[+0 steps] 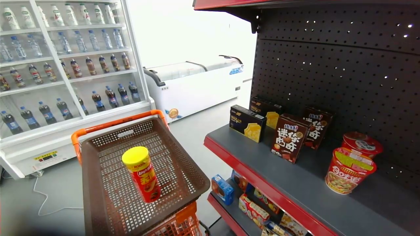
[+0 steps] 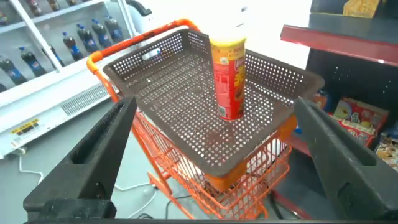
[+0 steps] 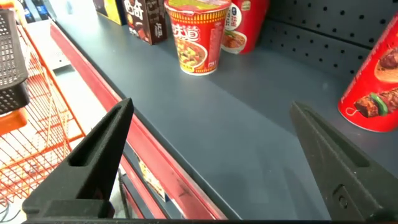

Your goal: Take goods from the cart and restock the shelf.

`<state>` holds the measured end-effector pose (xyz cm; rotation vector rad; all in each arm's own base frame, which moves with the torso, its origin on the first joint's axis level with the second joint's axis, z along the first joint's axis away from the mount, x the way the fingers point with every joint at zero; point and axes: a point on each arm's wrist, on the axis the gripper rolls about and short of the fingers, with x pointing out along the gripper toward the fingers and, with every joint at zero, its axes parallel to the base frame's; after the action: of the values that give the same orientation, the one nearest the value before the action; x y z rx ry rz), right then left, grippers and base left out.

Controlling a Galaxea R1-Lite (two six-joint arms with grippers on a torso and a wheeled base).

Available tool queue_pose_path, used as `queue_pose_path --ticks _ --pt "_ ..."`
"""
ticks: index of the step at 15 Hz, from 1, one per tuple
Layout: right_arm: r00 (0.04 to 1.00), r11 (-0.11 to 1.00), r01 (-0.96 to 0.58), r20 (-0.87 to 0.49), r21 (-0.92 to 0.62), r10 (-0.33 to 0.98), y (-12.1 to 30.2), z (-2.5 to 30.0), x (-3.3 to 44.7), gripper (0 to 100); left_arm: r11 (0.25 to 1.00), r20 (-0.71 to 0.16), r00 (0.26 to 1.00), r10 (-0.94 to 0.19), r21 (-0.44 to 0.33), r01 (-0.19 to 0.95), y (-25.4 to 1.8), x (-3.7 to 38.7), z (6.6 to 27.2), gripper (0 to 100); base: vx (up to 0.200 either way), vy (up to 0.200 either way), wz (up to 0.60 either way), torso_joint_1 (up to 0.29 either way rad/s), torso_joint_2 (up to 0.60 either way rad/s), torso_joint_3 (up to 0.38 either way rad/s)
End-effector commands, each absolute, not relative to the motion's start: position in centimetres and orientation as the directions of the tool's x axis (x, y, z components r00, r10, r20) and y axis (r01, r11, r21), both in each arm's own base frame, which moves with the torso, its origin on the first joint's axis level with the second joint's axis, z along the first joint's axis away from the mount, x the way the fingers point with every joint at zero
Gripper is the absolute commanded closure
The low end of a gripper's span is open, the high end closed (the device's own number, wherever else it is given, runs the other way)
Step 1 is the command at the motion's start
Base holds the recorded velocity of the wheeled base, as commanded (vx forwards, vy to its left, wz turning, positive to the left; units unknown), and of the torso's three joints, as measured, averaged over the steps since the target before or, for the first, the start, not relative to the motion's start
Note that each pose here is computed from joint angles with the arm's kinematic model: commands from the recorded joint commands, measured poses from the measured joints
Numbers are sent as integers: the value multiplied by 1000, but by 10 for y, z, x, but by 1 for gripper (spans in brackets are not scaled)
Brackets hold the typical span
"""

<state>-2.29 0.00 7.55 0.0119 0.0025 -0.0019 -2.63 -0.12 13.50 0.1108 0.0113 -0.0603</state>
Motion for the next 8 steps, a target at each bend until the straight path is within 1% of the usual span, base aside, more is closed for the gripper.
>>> queue_pose_path --ticks 1,2,3,4,5,6,7,8 --pt "1000 1000 2 -3 12 -2 0 75 -23 0 991 -166 985 -40 116 60 -1 32 226 0 0 0 0 0 0 0" --pt "1000 1000 2 -3 12 -2 0 75 -23 0 987 -215 975 -50 138 81 -2 51 231 0 0 0 0 0 0 0" --pt "1000 1000 2 -3 12 -2 0 75 -23 0 988 -270 963 -7 144 48 -1 62 228 0 0 0 0 0 0 0" --pt "1000 1000 2 -3 12 -2 0 75 -23 0 989 -303 953 -2 143 48 -1 70 225 0 0 0 0 0 0 0" --pt "1000 1000 2 -3 12 -2 0 75 -23 0 989 -356 935 -16 133 67 -1 83 220 0 0 0 0 0 0 0" --pt "1000 1000 2 -3 12 -2 0 75 -23 0 987 -410 907 -96 76 139 -4 95 214 0 0 0 0 0 0 0" --pt "1000 1000 2 -3 12 -2 0 75 -23 0 970 -467 858 -214 6 245 -6 108 204 0 0 0 0 0 0 0" --pt "1000 1000 2 -3 12 -2 0 75 -23 0 964 -522 818 -240 -31 263 -3 123 194 0 0 0 0 0 0 0"
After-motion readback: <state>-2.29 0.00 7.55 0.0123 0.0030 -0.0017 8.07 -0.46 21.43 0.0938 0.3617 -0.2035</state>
